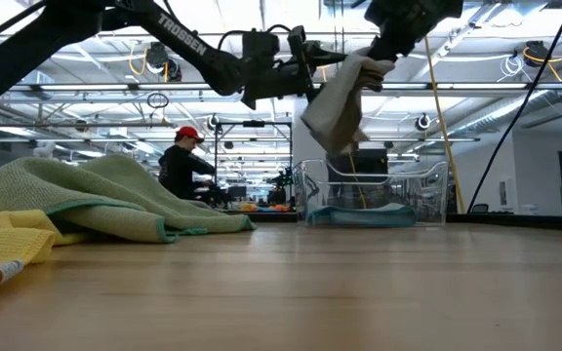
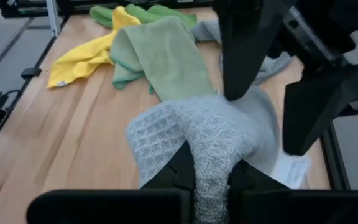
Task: Fold microfiber towels
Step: Put the light gray towel in the transparent bin
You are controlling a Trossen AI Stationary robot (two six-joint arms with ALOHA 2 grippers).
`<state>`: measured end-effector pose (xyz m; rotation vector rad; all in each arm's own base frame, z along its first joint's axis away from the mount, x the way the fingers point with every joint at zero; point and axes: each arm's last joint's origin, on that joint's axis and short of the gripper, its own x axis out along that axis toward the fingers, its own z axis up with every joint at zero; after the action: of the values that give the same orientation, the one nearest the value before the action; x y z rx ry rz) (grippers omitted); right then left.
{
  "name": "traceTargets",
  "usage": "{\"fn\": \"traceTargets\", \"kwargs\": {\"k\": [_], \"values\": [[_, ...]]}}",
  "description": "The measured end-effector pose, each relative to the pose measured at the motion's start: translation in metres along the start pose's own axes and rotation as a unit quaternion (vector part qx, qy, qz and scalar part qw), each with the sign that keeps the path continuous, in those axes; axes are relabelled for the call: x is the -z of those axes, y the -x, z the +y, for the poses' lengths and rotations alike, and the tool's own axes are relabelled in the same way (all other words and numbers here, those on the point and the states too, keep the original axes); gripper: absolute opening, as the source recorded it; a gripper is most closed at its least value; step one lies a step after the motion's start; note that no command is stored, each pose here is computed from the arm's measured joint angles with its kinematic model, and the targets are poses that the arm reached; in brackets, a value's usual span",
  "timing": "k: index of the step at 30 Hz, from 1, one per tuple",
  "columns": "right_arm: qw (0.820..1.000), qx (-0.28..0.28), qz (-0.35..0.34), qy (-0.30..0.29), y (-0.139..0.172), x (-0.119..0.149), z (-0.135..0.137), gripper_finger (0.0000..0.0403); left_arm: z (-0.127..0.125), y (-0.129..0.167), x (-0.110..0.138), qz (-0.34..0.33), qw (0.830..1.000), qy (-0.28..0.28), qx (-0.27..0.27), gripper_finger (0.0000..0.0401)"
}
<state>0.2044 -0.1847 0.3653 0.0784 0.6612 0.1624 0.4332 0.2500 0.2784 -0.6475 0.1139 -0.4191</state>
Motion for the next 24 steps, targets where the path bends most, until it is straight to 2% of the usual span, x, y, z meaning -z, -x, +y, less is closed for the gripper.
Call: {"fn": "traceTargets", "kwargs": {"k": [3,7,12,16,21,24], "values": [[1.0,0.005,0.017,0.006,0.0,0.003,0.001,0.0018,0.0,0.001,-0.001,-0.004,1.0,-0.027,0.0,0.0248],[0.999,0.016,0.037,0.023,0.001,0.005,0.002,0.0018,-0.001,-0.002,0.0,-0.002,0.996,-0.09,0.002,0.0248],[0.997,0.013,0.045,0.063,-0.001,0.004,0.004,0.0018,-0.007,-0.012,0.005,0.001,0.994,-0.108,0.008,0.0256],[0.993,0.025,0.065,0.092,-0.005,0.003,0.006,0.0018,-0.013,-0.023,0.009,-0.001,0.991,-0.135,0.007,0.0296],[0.991,0.025,0.069,0.112,-0.007,0.002,0.008,0.0018,-0.013,-0.033,0.016,-0.016,0.988,-0.144,-0.054,0.0356],[0.99,0.032,0.078,0.115,-0.008,0.001,0.009,0.0018,-0.009,-0.035,0.023,0.004,0.985,-0.153,-0.076,0.0364]]}}
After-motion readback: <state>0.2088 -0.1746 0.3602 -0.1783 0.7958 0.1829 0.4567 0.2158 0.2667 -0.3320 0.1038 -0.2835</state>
